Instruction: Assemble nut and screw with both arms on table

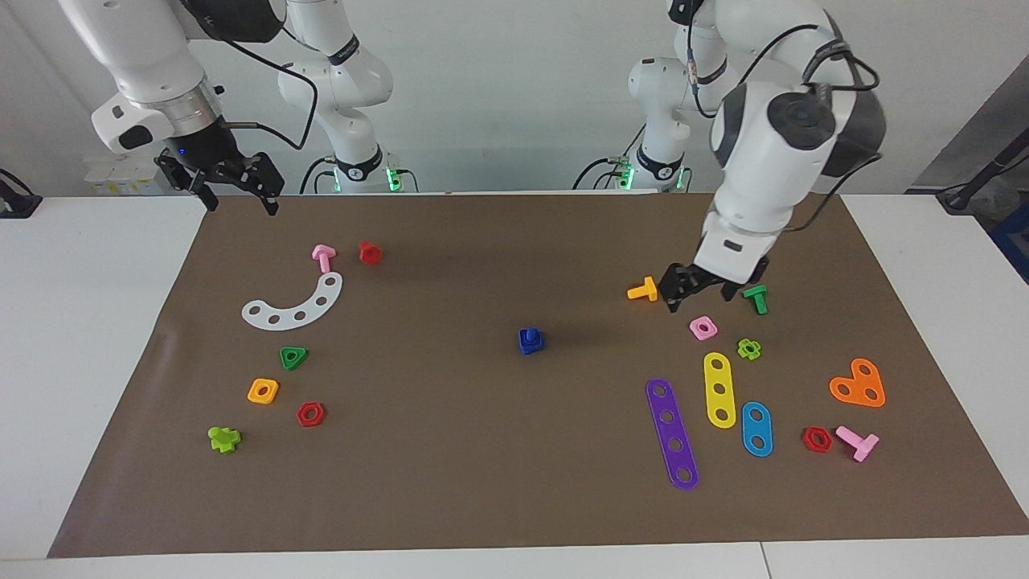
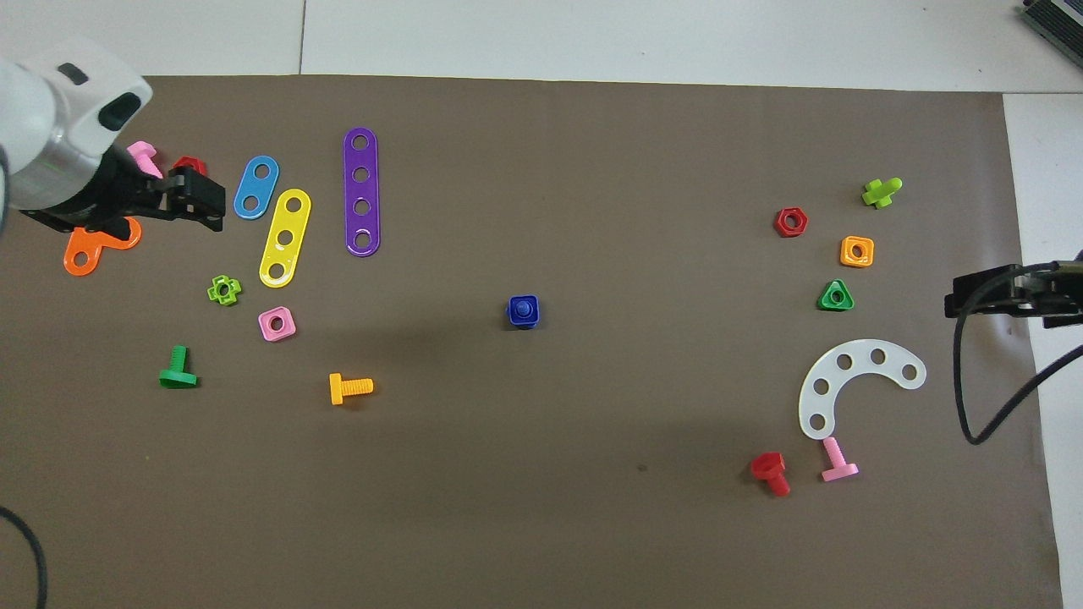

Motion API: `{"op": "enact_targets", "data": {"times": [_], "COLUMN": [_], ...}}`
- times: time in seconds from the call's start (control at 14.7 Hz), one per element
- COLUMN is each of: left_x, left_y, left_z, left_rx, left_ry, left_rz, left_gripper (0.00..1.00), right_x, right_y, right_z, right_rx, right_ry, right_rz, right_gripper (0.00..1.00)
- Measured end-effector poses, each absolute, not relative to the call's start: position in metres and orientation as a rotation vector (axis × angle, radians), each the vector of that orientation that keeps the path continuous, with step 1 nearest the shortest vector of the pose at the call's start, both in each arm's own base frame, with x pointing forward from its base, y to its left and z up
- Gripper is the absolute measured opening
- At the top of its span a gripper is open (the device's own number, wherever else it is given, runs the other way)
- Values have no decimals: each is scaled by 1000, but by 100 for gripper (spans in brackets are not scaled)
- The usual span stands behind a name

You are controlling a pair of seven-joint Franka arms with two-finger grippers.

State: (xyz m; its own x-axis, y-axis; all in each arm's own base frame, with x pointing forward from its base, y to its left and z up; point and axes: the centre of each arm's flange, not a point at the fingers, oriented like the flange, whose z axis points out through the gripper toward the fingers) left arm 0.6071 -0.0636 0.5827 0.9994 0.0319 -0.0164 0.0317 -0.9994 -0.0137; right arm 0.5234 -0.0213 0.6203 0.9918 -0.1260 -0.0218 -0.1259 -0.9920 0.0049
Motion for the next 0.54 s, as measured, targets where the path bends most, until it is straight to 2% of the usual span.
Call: {"op": "enact_targets", "data": {"times": [0.14, 0.54], "left_x": [597, 591], "left_y": [-41, -44], "left_z": [597, 608], "left_rx": [-3129, -3145], "left_ry": [-18, 69], "left_rz": [1, -29], "left_gripper": [100, 100], "right_x": [523, 523], "right_y": [-21, -14], "right_z": [620, 621], "right_rx": [3132, 3132], "right_ry": [-198, -177], "right_rz": [-35, -33], "right_gripper": [100, 100]}}
